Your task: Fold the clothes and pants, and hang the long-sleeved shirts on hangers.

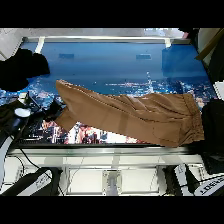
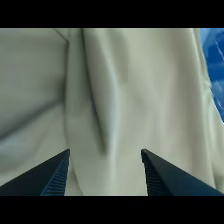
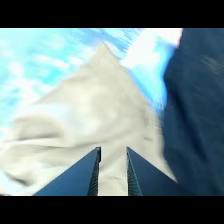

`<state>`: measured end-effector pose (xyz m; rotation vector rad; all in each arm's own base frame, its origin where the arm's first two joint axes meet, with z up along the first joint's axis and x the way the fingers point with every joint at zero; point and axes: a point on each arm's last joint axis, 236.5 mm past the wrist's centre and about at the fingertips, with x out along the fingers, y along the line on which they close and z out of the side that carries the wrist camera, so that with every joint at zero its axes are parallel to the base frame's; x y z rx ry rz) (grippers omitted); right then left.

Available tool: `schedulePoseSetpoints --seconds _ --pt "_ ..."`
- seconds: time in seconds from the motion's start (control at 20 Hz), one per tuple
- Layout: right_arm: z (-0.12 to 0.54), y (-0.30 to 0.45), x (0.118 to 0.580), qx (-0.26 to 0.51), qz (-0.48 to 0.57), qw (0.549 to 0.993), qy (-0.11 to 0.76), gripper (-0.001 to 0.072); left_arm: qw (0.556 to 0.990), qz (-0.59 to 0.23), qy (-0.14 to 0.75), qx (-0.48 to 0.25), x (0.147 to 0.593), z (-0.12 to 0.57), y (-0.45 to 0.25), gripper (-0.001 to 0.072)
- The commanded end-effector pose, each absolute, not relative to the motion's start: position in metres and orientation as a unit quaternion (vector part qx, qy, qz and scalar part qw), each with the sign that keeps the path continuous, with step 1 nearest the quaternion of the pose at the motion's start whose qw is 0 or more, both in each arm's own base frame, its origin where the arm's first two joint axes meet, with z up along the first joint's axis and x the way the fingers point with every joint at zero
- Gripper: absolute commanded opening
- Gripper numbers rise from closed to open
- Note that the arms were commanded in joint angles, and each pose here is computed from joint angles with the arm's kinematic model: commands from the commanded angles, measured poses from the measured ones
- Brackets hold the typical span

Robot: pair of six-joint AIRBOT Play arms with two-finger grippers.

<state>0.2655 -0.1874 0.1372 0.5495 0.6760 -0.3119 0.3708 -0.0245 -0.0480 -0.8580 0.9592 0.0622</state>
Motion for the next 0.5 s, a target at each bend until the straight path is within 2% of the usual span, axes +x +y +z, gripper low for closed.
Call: schedulePoseSetpoints --seconds 0.0,0.1,0.45 --pt "0.17 -0.157 0.281 0.254 -0.103 0.916 0.293 0.021 0.807 0.067 0.425 -0.405 0.382 -0.056 0.003 0.0481" --pt "0.172 -0.147 0.282 0.249 -0.09 0.918 0.296 0.021 0.805 0.083 0.419 -0.412 0.382 -0.058 0.017 0.0481" --pt "0.163 -0.116 0.278 0.257 -0.041 0.906 0.335 0.021 0.792 0.076 0.436 -0.422 0.394 -0.076 0.002 0.0463"
